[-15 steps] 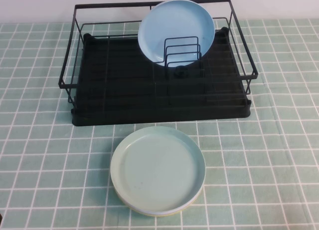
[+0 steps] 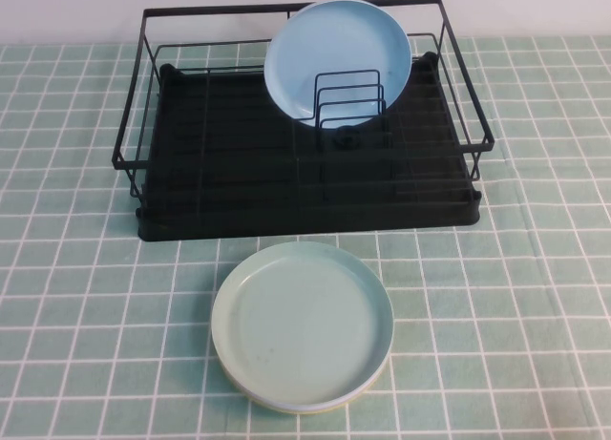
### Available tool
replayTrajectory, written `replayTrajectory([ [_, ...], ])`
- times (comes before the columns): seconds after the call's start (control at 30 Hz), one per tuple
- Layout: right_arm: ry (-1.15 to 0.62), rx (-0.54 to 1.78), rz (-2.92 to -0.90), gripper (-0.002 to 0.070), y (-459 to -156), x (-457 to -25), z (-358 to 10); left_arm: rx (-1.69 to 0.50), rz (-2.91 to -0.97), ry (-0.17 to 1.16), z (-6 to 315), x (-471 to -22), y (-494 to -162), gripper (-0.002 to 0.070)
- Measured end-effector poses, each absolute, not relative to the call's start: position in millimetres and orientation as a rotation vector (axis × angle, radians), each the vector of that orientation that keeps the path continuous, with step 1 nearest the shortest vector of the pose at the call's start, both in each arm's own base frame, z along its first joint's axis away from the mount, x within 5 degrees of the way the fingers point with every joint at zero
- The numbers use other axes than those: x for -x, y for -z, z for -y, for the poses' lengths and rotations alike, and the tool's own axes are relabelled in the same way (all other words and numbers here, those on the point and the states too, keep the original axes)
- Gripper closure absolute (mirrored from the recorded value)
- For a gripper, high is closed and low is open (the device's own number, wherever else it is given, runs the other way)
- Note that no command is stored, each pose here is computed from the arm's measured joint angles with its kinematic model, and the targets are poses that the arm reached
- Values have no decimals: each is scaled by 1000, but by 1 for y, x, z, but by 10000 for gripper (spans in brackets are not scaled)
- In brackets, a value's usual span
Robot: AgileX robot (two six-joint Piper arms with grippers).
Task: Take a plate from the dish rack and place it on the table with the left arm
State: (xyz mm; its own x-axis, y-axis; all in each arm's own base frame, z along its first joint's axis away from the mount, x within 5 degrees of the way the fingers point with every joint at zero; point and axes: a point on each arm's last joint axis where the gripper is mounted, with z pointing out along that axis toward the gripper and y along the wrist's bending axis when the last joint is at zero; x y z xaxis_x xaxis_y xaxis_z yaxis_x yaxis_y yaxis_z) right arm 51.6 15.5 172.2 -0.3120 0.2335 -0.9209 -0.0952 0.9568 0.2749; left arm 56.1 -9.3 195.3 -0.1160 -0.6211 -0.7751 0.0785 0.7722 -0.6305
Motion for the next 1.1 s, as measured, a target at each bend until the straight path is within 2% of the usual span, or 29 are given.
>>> replayTrajectory([
  [0.23, -328, -101, -1861, 694, -172, -52, -15, 512, -1467, 684, 6, -56, -204, 679],
  [0.37, -328, -101, -1861, 694, -172, -52, -15, 483, -1542, 693, 10, -54, -211, 679],
  [0.53, -328, -101, -1861, 694, -172, -52, -15, 204, -1802, 509, 19, -58, -275, 679],
  [0.63, -328, -101, -1861, 694, -172, -52, -15, -29, -1962, 375, 25, -77, -319, 679],
  [0.8, -328, -101, -1861, 694, -172, -52, -15, -398, -2085, 226, 33, -121, -383, 679],
  [0.97, -328, -101, -1861, 694, -172, -52, -15, -608, -2096, 200, 43, -183, -422, 679],
  [1.1, -328, -101, -1861, 694, -172, -52, -15, -718, -2083, 283, 56, -237, -432, 679],
])
